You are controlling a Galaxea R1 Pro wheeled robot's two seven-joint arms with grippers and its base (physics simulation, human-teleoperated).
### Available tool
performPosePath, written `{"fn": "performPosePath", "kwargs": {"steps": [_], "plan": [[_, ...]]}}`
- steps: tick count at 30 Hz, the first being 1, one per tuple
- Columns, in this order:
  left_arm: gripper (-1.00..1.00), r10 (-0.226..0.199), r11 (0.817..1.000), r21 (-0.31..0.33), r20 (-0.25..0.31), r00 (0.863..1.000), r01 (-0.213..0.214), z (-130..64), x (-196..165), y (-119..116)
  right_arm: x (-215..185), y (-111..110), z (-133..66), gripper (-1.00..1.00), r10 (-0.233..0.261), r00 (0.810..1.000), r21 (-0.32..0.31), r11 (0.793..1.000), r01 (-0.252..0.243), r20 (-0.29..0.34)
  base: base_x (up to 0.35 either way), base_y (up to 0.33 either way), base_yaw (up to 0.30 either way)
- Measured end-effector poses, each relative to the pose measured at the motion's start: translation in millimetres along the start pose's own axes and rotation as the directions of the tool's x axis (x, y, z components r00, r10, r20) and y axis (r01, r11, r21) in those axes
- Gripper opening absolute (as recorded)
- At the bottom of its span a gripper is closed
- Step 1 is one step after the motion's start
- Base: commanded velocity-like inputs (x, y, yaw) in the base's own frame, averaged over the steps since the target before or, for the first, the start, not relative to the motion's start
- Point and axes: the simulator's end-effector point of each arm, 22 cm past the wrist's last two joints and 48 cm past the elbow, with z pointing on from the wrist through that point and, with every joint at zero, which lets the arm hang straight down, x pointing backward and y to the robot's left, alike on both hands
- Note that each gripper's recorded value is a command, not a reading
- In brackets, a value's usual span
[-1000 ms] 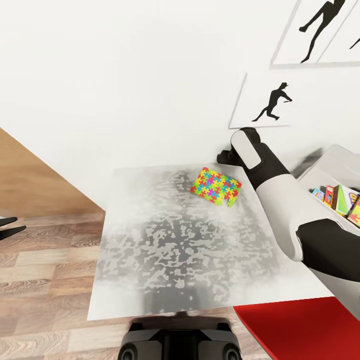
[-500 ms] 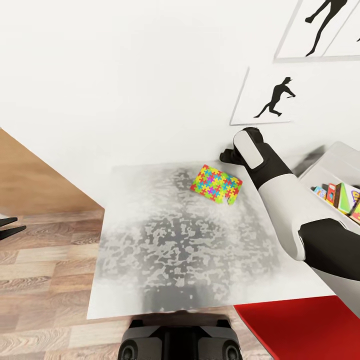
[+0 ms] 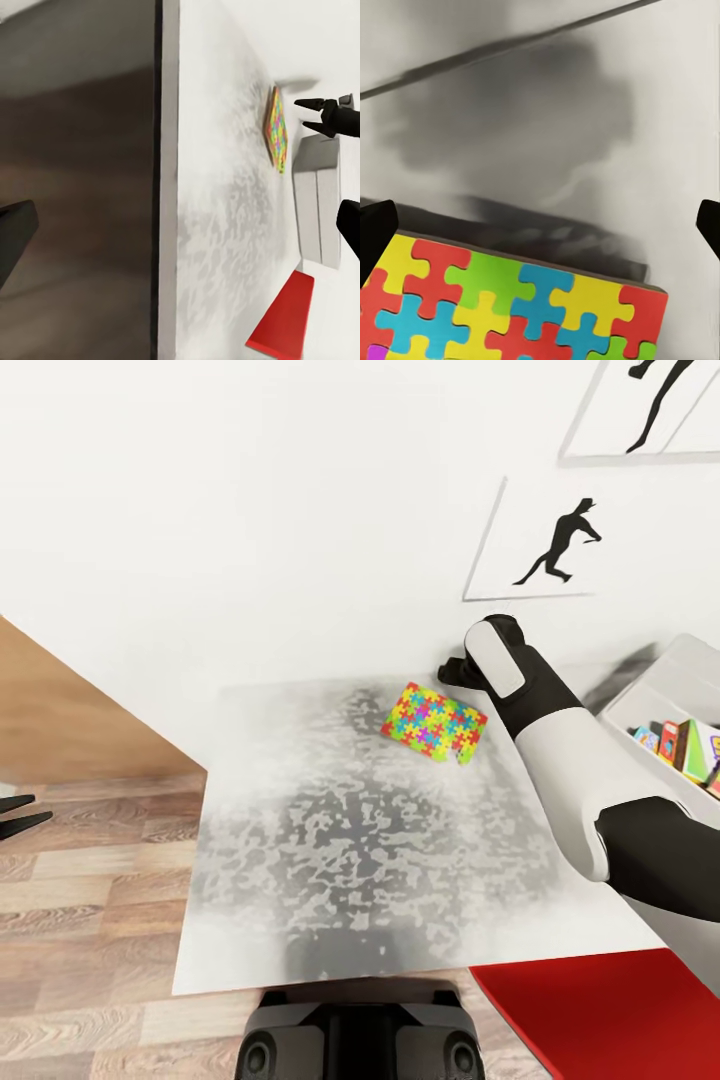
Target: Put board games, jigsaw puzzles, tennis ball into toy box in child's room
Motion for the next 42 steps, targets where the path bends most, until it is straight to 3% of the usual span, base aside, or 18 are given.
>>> {"fn": "performPosePath", "kwargs": {"steps": [18,42], "plan": [[1.0,-0.022,1.0,-0.014,-0.015,1.0,0.022,5.6,6.4,13.9,12.8,-2.9,20.6,1.0,0.002,1.0,0.009,1.0,-0.002,-0.029,0.0,0.0,0.0],[1.0,-0.025,1.0,-0.019,-0.019,1.0,0.025,6.6,7.9,17.2,16.2,-2.2,24.9,1.0,0.002,0.999,0.008,1.0,-0.002,-0.036,0.0,0.0,0.0]]}}
